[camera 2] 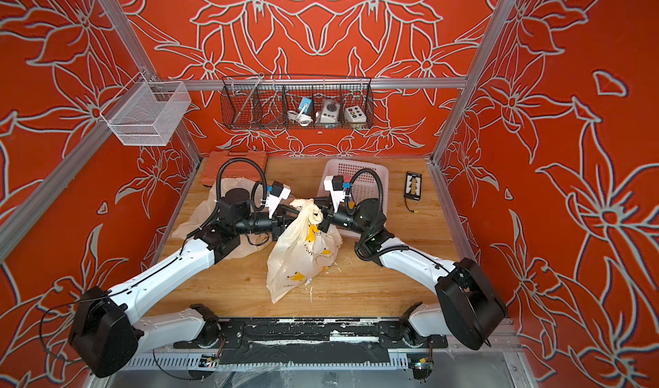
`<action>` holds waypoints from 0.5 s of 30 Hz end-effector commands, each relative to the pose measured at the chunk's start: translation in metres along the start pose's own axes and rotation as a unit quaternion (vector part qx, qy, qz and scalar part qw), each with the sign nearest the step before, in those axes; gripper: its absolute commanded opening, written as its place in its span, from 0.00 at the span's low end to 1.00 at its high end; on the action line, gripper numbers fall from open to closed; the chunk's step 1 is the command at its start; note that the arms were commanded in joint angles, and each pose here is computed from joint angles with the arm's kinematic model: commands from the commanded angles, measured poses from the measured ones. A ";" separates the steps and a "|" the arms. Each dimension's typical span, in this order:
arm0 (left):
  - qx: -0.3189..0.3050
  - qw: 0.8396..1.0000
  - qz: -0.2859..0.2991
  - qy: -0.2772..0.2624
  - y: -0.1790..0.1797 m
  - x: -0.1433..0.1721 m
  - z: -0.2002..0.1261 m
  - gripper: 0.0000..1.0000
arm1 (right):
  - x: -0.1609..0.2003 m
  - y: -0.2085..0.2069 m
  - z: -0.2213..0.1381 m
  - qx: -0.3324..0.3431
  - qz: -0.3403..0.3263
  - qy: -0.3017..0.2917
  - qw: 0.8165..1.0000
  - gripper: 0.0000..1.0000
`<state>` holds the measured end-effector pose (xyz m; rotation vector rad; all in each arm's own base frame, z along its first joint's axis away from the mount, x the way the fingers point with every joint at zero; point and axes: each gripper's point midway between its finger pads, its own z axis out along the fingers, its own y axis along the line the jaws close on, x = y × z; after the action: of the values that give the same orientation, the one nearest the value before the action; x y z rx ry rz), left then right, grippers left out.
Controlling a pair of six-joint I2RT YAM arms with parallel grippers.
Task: Place the peach into a plastic bag & tie a knot
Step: Cross the plastic bag at the center of the board.
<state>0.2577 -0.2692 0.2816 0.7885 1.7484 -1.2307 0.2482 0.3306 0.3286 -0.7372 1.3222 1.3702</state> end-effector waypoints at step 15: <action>-0.049 0.996 0.050 -0.047 -0.012 -0.052 -0.062 0.59 | -0.005 0.013 0.003 -0.054 0.007 -0.009 0.998 0.05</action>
<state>0.2612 -0.2054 0.3313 0.6543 1.7069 -1.0154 0.2428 0.3334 0.3260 -0.7711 1.3056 1.4204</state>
